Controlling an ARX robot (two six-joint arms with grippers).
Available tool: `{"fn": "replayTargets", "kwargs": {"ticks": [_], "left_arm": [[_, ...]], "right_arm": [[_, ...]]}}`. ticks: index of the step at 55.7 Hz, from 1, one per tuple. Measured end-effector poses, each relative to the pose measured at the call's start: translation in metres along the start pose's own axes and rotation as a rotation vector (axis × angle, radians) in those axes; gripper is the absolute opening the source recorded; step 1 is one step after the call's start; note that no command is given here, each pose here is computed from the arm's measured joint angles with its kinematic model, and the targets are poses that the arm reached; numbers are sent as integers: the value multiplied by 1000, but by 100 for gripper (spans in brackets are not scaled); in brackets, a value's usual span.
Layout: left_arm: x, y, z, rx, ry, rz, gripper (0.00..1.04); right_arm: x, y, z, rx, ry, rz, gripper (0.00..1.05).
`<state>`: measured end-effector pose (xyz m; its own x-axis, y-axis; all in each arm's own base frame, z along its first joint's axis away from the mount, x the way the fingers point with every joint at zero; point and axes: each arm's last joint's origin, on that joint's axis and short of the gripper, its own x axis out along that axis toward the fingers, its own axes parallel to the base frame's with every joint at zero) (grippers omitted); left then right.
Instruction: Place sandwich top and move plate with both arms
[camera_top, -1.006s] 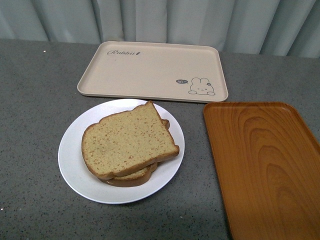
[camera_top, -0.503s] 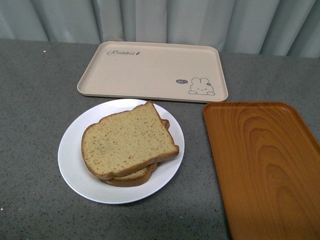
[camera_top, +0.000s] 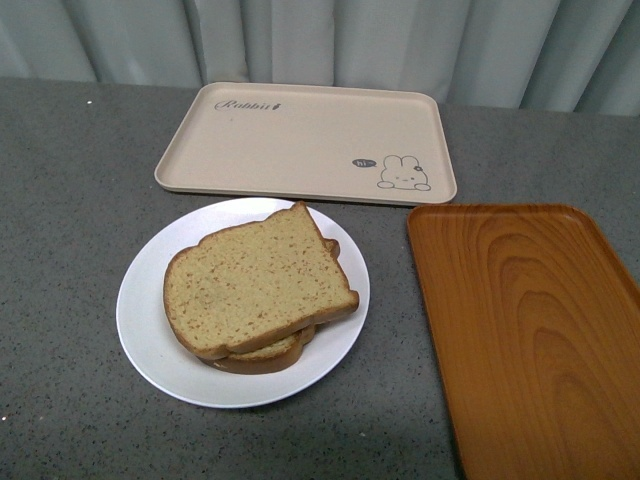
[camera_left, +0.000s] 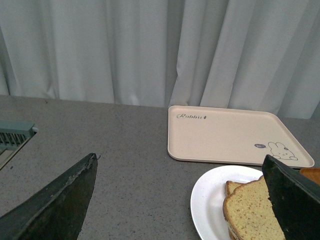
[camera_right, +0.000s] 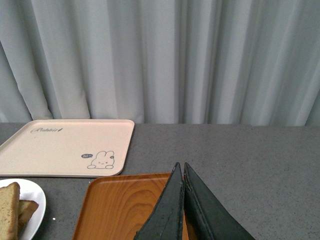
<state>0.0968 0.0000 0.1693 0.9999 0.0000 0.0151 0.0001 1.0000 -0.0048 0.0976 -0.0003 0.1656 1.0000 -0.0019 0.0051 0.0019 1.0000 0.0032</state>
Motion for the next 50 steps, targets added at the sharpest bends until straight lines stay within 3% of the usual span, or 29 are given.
{"fn": "replayTargets", "kwargs": {"ticks": [10, 15, 30, 39, 50], "left_arm": [[0, 0, 0, -4, 11, 4, 98], [2, 2, -8, -78, 227, 87, 98], [26, 9, -11, -260, 386, 115, 98], [62, 14, -34, -394, 545, 120, 98], [93, 18, -66, -558, 692, 198, 98]], "right_arm": [[0, 0, 0, 0, 2, 0, 1], [0, 0, 0, -2, 1, 0, 21], [0, 0, 0, -2, 2, 0, 66], [0, 0, 0, -2, 2, 0, 97], [0, 0, 0, -2, 2, 0, 96]]}}
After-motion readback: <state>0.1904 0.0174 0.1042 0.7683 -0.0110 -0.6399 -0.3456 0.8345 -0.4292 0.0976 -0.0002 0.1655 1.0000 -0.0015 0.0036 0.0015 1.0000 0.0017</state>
